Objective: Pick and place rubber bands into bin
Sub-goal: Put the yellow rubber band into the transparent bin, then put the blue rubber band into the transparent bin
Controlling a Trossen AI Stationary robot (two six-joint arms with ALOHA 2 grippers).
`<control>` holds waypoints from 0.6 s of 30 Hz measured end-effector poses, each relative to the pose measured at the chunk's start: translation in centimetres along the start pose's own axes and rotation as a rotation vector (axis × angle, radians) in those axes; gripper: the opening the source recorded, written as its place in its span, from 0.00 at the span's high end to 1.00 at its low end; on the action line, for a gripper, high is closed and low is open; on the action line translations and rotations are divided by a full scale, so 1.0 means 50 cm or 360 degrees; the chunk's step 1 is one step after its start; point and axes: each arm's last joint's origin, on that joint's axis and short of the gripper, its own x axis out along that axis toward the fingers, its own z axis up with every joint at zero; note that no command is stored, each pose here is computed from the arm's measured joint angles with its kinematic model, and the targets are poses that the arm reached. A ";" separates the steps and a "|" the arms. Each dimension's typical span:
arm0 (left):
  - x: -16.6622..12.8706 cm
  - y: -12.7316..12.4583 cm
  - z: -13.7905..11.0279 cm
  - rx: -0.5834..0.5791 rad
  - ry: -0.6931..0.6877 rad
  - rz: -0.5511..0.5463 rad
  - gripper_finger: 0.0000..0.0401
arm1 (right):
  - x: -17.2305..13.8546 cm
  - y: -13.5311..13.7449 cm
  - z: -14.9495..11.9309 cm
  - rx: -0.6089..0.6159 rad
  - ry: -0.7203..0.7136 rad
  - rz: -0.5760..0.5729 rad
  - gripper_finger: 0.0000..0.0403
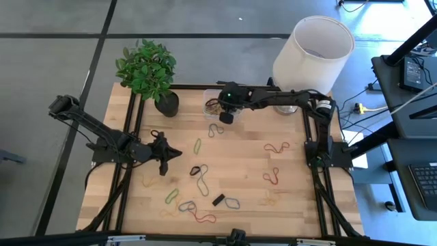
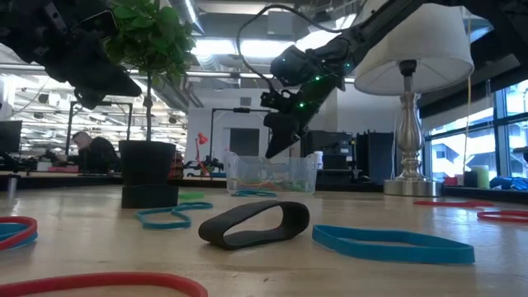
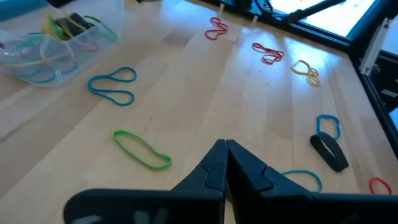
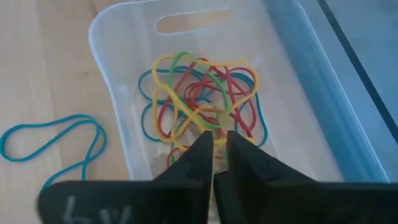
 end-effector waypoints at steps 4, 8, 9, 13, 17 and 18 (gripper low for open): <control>0.000 0.003 0.002 0.0000 -0.0048 0.0072 1.00 | 0.000 0.000 0.000 0.0003 0.0004 0.0000 0.81; 0.000 0.004 0.002 0.0000 -0.0063 0.0096 1.00 | -0.010 -0.003 0.010 0.0035 0.0072 0.0012 0.76; 0.000 0.004 0.002 0.0000 -0.0063 0.0096 1.00 | -0.015 -0.004 0.016 0.0042 0.0086 0.0014 0.75; 0.000 0.003 0.002 0.0000 -0.0063 0.0095 1.00 | -0.044 -0.013 0.047 0.0060 0.0173 0.0029 0.74; 0.000 0.002 0.002 0.0001 -0.0044 0.0067 1.00 | -0.086 -0.002 0.090 0.0140 0.0215 0.0122 0.75; 0.000 0.002 0.001 0.0001 -0.0033 0.0050 1.00 | -0.096 0.008 0.098 0.0162 0.0225 0.0151 0.76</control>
